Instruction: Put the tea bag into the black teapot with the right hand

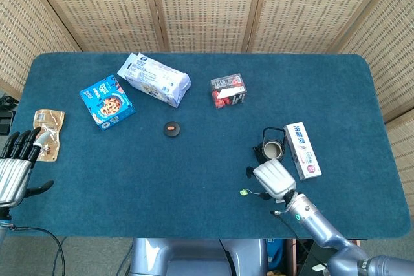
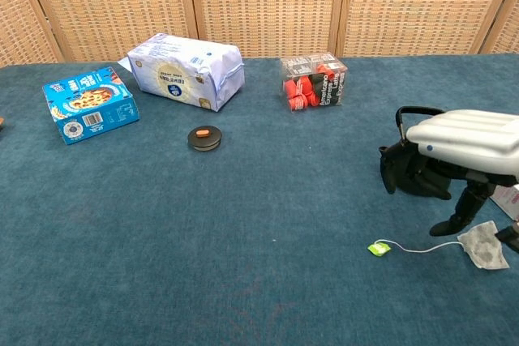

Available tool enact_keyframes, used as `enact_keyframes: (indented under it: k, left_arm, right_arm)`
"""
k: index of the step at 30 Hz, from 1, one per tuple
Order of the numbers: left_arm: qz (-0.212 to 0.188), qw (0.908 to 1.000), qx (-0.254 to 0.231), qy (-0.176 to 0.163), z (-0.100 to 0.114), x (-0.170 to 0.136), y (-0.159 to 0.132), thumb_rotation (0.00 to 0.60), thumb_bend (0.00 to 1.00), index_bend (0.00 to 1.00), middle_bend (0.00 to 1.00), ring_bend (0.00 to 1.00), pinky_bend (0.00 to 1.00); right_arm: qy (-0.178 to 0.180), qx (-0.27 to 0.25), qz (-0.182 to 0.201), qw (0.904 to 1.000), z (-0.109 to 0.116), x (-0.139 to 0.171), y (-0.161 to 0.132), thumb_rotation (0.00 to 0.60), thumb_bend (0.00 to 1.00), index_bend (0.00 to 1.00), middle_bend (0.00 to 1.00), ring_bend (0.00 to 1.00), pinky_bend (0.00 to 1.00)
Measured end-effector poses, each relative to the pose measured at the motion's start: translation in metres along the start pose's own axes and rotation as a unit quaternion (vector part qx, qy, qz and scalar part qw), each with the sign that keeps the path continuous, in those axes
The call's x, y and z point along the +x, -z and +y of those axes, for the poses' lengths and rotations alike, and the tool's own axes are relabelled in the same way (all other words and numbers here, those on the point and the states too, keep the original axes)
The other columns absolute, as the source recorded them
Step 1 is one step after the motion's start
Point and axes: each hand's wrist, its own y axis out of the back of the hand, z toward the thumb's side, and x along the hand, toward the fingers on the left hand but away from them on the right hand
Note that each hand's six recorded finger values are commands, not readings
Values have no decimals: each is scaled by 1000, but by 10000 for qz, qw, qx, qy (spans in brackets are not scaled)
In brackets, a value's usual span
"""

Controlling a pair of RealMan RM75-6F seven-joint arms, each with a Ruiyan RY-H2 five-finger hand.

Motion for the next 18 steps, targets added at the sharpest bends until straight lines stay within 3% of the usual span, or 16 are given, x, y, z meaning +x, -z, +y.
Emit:
enact_keyframes:
  k: [18]
  left_arm:
    - [-25,10000,-32,21,-3,2,-1,600,71,0,0,0,0]
  right_arm:
    - [-382,394,60,9985,-24,-21,-20,600,265,521,870,929,955]
